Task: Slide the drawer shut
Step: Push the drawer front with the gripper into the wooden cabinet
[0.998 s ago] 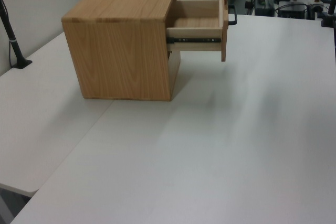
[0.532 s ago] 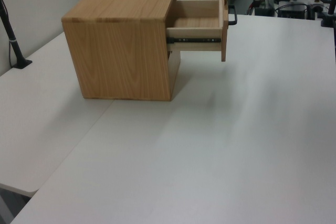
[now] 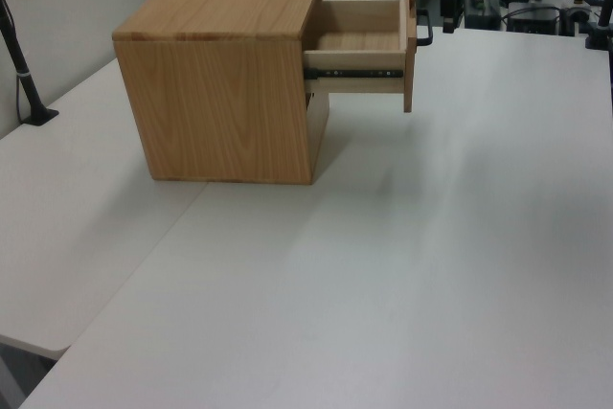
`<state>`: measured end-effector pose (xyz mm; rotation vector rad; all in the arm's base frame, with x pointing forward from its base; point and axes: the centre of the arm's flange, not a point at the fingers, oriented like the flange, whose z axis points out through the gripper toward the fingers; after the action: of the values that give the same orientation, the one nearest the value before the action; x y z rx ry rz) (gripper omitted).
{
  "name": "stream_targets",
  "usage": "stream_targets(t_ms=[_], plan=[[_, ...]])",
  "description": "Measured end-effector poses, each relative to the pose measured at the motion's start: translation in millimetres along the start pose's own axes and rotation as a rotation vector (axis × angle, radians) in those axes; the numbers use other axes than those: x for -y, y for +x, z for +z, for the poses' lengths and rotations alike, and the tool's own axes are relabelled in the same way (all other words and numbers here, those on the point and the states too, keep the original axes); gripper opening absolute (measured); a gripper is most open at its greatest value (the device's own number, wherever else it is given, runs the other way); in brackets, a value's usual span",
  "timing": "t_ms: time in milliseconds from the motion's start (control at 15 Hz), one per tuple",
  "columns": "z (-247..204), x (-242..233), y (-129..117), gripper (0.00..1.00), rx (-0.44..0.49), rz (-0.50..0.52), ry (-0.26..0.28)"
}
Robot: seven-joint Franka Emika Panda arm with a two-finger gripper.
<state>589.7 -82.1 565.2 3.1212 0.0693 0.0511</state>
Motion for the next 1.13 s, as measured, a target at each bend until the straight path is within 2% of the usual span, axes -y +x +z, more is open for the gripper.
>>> stream_targets(t_ms=[399,799,1131], plan=[[1.8,1.7,14.5,0.2,-0.072,0.038,-0.011],[16.2,5.1,38.8,0.2,-0.119,0.093,-0.014],[7.1,17.0,64.2,0.2,-0.268,0.105,-0.023]])
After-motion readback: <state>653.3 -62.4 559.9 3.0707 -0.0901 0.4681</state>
